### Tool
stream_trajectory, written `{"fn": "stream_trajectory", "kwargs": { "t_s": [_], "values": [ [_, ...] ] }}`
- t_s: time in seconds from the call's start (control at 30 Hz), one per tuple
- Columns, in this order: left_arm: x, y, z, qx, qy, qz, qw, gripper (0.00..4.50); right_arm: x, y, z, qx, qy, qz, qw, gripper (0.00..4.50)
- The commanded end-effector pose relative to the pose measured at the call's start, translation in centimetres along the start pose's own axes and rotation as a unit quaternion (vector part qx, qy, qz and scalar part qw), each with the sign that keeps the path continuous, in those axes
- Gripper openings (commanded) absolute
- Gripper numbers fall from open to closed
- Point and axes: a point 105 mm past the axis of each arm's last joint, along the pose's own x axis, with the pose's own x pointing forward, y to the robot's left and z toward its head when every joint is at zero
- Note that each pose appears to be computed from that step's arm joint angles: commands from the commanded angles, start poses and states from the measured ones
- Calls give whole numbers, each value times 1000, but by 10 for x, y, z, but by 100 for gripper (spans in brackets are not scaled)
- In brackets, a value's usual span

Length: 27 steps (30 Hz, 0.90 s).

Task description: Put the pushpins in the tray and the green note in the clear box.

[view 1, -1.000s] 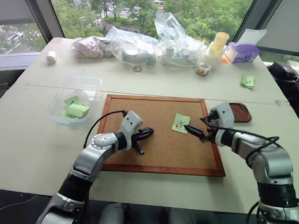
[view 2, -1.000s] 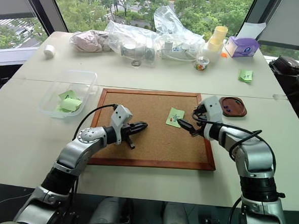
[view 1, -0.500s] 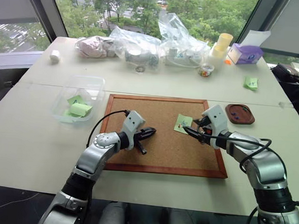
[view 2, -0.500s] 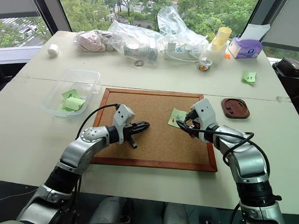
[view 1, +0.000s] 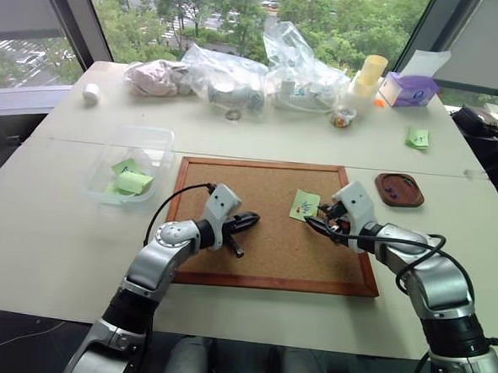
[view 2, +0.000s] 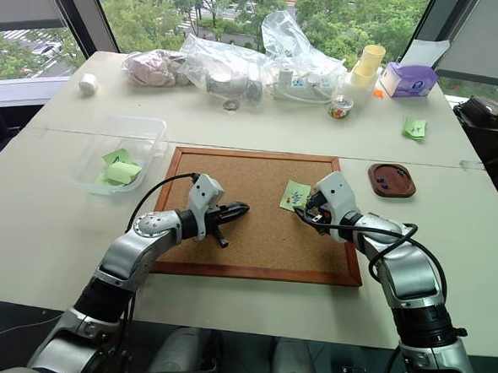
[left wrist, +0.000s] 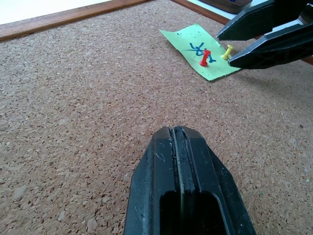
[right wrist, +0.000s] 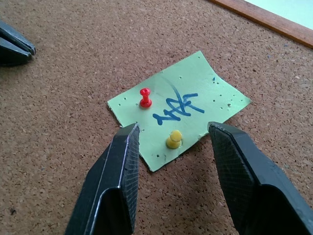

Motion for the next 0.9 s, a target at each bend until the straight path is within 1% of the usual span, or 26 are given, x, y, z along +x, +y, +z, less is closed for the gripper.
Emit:
{"fn": "stream_trajectory", "kwargs": {
  "t_s": [0.03,0.33,0.37,0.4,0.5,0.53,0.67,0.9],
  "values": [
    [-1,-3,-31,-25,53,-1,998,0,1,2,1,-4,-7,3,1000,227],
    [-3,-1,-33,-24,55,4,998,0,4,2,-4,-4,2,6,1000,227],
    [-3,-1,-33,-24,55,5,998,0,4,2,-4,-6,3,7,1000,176],
    [-3,-1,-33,-23,55,5,998,0,4,2,-4,-7,3,7,1000,157],
    [-4,-1,-33,-24,55,7,998,0,3,2,-5,-10,4,7,1000,11],
    [-4,-1,-33,-24,55,7,998,0,3,2,-5,-11,4,7,1000,4],
    [-4,-1,-34,-25,55,8,998,0,2,1,-4,-14,3,4,1000,4],
    [-6,-2,-39,-34,65,9,997,0,-16,-13,39,-9,-53,-24,998,4]
  ]
}}
